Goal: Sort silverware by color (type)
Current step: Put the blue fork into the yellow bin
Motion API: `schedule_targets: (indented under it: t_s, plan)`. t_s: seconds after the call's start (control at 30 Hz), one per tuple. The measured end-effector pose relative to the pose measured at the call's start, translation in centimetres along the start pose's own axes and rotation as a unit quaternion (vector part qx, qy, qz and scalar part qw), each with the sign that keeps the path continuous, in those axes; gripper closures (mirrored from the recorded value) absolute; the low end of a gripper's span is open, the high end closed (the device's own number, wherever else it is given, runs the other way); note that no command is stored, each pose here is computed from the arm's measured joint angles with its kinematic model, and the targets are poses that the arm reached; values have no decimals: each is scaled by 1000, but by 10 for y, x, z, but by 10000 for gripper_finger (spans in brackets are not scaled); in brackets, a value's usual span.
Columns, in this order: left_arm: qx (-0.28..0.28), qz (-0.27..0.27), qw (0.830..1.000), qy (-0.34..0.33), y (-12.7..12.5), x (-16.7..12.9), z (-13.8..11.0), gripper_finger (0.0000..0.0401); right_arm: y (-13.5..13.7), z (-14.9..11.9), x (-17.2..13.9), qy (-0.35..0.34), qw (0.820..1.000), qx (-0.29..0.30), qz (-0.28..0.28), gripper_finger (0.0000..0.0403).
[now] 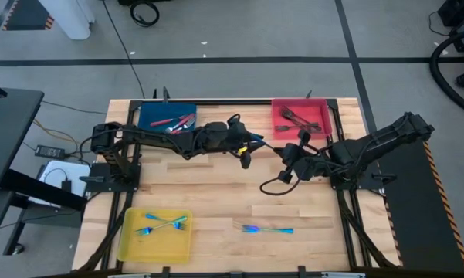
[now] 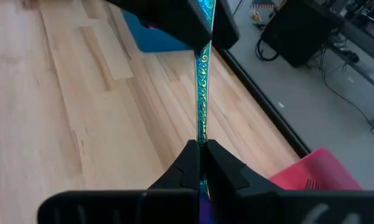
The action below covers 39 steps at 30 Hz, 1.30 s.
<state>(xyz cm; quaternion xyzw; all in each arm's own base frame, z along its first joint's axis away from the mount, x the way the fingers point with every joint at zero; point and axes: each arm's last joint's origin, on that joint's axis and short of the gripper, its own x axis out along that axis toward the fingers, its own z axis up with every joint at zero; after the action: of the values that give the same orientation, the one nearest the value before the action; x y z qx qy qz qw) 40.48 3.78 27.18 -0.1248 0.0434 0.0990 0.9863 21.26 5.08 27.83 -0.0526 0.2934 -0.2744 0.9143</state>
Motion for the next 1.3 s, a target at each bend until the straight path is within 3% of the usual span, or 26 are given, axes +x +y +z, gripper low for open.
schedule_targets:
  t_s: [0.23,0.5,0.83,1.3]
  plan:
    - [15,1,1000,-15,3,0,4,294,1,3,0,-13,1000,3,2,388]
    - [38,-8,999,-16,2,0,4,390,-2,6,5,-16,1000,0,-3,388]
    - [66,-19,998,-10,1,0,3,398,-6,8,11,5,999,5,40,381]
    - [111,-27,993,34,2,-2,-3,400,-5,14,10,-15,998,27,56,314]
